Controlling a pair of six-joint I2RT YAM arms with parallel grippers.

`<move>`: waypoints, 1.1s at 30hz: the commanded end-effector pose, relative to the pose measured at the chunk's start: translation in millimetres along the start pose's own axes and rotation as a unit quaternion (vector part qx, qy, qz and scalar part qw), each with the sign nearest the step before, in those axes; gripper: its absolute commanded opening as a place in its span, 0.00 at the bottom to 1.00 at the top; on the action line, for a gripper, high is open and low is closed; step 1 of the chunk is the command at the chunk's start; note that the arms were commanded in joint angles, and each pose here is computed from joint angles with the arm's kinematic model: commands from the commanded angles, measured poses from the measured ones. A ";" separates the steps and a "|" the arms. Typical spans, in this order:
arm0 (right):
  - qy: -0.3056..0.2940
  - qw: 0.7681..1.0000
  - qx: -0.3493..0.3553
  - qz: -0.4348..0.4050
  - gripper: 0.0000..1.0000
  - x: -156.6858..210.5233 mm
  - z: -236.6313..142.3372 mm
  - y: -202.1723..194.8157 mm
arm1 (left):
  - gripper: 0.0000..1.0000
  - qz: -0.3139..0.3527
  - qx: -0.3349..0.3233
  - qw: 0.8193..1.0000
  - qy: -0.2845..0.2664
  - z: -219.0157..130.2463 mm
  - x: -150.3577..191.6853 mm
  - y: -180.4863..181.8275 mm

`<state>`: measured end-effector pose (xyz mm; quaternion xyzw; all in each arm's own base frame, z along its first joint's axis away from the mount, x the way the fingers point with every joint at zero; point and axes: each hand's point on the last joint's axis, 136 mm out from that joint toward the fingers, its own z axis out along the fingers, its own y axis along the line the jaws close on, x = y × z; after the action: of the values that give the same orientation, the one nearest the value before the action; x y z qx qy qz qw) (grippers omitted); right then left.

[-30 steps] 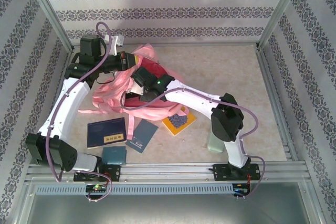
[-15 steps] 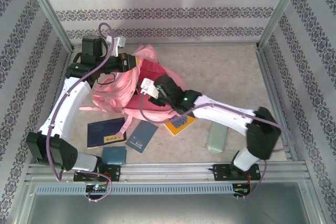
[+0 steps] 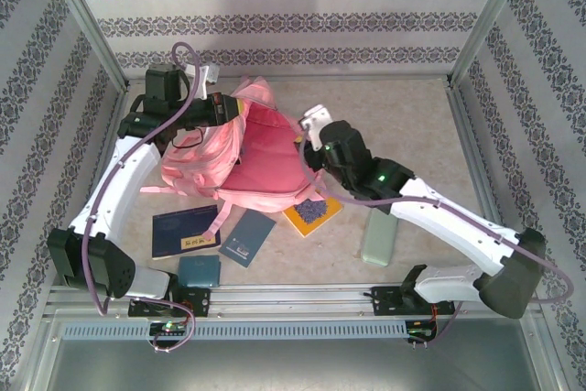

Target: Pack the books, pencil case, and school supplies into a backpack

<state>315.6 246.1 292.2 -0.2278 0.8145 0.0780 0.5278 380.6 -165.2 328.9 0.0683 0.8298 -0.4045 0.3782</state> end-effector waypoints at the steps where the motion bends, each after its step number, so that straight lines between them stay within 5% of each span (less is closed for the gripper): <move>1: 0.100 0.985 0.014 0.140 0.53 47.3 -5.5 -23.0 | 0.00 0.021 0.023 0.997 -0.065 -10.5 -26.9 -19.8; 8: 0.264 0.909 0.181 0.267 0.96 167.9 -39.3 -84.6 | 0.00 0.026 0.008 0.997 -0.075 -20.1 -22.2 -19.7; 16: 0.346 0.806 0.298 0.378 0.98 277.9 -80.0 -118.5 | 0.00 0.030 0.012 0.997 -0.075 -22.4 -16.1 -20.8; 20: 0.369 0.790 0.304 0.384 0.98 297.0 -83.8 -118.9 | 0.00 0.031 0.014 0.997 -0.076 -22.9 -15.6 -21.7; 33: 0.423 0.794 0.198 0.389 0.98 320.4 -54.1 -79.0 | 0.00 0.031 0.016 0.997 -0.073 -23.5 -13.5 -22.5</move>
<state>204.8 57.8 46.0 0.2222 0.9692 -0.0001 0.1060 371.6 -156.8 324.9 0.0420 0.8254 -0.3970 0.3992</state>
